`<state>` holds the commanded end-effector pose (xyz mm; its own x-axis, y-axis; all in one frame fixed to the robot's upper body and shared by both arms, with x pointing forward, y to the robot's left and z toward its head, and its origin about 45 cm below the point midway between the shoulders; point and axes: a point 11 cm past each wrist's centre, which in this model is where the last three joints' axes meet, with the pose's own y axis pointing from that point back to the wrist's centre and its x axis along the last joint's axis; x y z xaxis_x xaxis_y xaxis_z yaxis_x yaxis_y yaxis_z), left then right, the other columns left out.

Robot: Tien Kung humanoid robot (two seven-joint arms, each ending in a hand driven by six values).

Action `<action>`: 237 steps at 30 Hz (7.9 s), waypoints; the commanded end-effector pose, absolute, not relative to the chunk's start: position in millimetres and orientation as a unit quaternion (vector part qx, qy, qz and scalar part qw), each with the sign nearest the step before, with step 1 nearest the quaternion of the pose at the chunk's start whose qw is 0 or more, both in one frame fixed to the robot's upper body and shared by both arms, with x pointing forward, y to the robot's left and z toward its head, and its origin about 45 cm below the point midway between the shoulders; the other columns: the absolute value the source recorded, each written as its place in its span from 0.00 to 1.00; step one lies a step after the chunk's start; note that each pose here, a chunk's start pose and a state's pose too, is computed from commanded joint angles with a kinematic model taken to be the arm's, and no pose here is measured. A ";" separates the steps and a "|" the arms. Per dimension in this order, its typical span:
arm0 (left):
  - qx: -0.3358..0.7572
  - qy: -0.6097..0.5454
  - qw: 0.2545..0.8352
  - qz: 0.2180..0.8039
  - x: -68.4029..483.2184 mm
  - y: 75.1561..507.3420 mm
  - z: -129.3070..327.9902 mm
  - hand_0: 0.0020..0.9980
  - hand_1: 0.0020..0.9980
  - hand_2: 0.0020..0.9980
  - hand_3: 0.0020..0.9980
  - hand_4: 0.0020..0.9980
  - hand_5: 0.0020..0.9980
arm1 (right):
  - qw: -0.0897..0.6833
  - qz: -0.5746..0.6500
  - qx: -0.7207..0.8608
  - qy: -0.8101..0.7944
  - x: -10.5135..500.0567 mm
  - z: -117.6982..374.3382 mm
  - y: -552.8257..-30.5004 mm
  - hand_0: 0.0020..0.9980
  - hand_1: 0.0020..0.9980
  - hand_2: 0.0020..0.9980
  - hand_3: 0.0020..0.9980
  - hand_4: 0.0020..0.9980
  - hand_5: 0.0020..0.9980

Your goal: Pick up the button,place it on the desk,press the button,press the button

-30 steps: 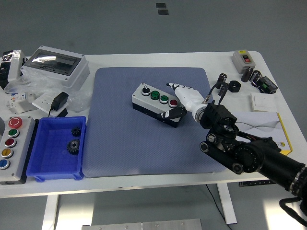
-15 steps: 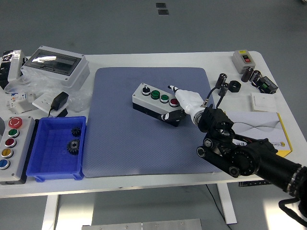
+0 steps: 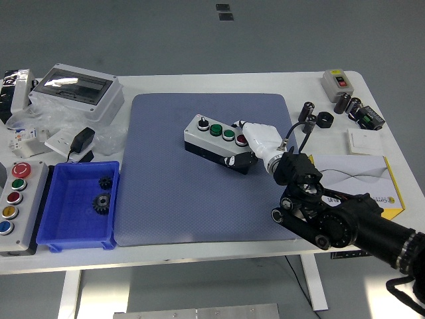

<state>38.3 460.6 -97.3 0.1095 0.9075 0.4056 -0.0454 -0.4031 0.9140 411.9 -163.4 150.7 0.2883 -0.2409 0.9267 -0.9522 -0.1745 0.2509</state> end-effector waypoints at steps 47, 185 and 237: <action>0.614 0.347 0.428 0.565 38.7 452.9 -100.5 0.63 0.54 0.53 0.58 0.62 0.18 | 0.334 0.486 0.737 -0.329 359.6 162.2 -172.6 0.72 0.68 0.66 0.69 0.42 0.05; 0.613 0.349 0.430 0.564 36.9 453.0 -100.7 0.63 0.54 0.52 0.58 0.61 0.16 | 0.465 0.296 0.813 -0.188 341.6 270.7 -193.5 0.00 0.15 0.32 0.82 0.29 0.14; 0.609 0.351 0.437 0.561 34.3 443.4 -104.8 0.63 0.54 0.51 0.58 0.62 0.18 | 0.087 0.135 0.831 -0.533 368.5 260.7 -240.4 0.00 0.14 0.29 0.78 0.34 0.19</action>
<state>34.3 443.4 -104.8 0.1234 0.9180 0.3769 -0.0629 -0.3718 0.9262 368.5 -240.4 260.7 0.3954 -0.8620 0.3172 -0.9091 -0.4167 0.0008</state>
